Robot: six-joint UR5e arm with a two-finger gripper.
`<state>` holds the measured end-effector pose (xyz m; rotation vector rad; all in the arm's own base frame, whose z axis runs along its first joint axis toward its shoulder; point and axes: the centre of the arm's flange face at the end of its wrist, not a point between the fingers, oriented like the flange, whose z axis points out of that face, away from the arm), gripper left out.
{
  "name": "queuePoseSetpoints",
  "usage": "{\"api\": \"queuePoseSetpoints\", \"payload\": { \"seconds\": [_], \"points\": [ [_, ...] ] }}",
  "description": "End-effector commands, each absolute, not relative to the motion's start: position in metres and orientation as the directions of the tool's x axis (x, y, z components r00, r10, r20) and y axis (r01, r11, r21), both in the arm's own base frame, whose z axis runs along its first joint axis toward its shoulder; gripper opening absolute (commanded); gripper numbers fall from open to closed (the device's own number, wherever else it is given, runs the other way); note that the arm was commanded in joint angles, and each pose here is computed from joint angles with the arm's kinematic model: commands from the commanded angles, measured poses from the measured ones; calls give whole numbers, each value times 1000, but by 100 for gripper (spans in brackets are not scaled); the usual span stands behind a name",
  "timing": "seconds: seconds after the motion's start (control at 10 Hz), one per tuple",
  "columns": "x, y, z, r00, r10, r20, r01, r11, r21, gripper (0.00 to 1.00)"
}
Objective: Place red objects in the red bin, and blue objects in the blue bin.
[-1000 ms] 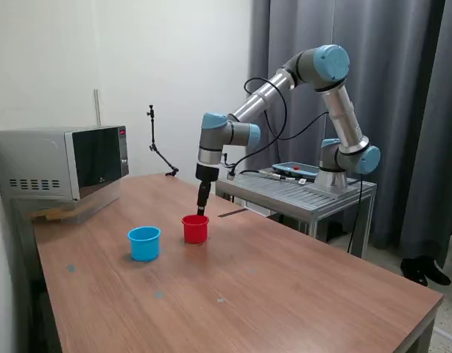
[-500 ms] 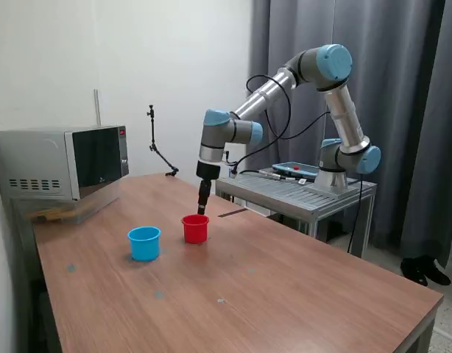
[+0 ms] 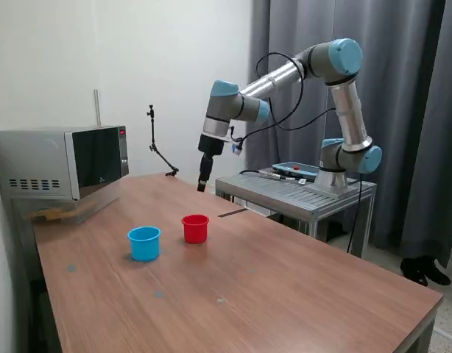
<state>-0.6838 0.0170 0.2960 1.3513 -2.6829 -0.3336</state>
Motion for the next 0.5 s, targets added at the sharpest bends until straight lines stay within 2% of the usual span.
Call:
{"api": "queuePoseSetpoints", "payload": {
  "seconds": [0.0, 0.2, 0.4],
  "points": [
    [-680, 6, 349, -553, -833, 8, -803, 536, 262, 100],
    [-679, 2, 385, -509, -861, -2, -830, 490, 266, 100],
    [-675, 0, 415, -494, -869, 0, -835, 475, 279, 100]
  ]
}}
